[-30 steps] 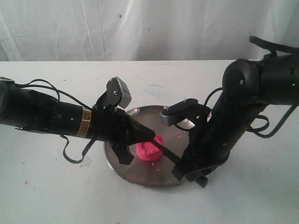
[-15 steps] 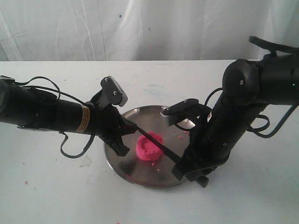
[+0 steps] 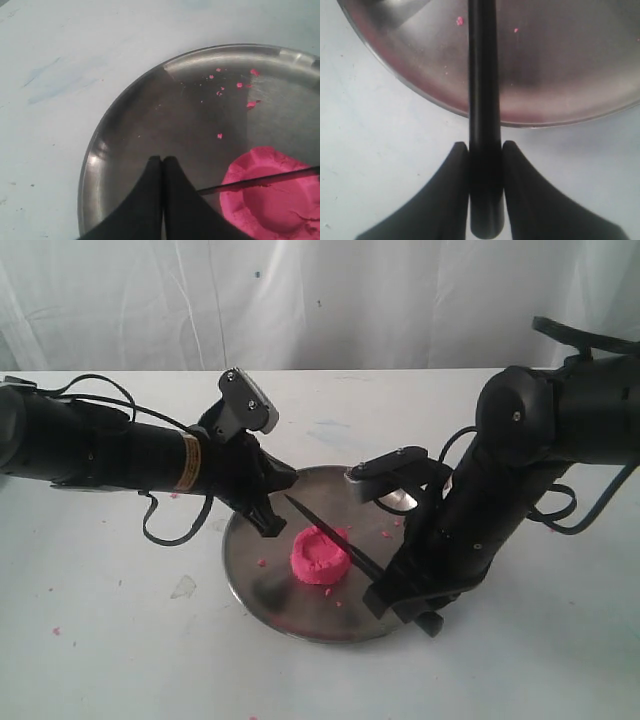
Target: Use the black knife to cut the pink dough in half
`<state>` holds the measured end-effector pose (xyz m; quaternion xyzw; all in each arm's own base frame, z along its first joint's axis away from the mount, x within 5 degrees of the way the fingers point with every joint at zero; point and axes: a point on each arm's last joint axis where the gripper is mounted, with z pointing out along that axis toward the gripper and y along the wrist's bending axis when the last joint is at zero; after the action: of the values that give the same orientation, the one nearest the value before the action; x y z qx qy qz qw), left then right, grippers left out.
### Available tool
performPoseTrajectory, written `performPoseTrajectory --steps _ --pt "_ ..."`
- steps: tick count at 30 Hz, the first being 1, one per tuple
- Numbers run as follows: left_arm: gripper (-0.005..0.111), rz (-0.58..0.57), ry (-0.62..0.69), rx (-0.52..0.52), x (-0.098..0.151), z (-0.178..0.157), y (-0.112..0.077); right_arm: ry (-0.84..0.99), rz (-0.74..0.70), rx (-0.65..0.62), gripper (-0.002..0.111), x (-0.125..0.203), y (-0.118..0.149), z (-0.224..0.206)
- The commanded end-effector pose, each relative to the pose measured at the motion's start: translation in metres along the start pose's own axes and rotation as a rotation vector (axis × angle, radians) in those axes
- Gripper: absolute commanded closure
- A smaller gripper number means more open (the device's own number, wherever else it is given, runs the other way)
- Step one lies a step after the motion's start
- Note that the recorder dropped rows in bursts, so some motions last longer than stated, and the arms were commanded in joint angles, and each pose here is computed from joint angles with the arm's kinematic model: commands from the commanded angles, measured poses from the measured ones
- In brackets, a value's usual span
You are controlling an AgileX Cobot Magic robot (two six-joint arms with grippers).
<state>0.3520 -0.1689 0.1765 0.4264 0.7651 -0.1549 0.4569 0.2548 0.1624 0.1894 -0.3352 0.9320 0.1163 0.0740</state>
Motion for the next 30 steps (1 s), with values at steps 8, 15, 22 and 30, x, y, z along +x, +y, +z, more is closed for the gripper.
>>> performPoseTrajectory --steps 8,15,22,30 --pt "0.107 -0.063 -0.063 0.061 0.005 0.014 -0.006 -0.031 0.011 0.008 0.108 -0.004 0.000 -0.001" --pt "0.107 -0.054 -0.009 0.026 0.013 0.017 -0.003 -0.040 0.011 0.011 0.108 -0.005 -0.001 -0.001" --pt "0.107 -0.067 0.014 0.040 0.023 0.024 -0.005 -0.036 0.021 -0.002 0.108 -0.004 0.001 -0.001" --pt "0.107 -0.068 0.019 0.043 0.024 0.026 -0.005 -0.036 0.021 -0.002 0.108 -0.004 0.001 -0.001"
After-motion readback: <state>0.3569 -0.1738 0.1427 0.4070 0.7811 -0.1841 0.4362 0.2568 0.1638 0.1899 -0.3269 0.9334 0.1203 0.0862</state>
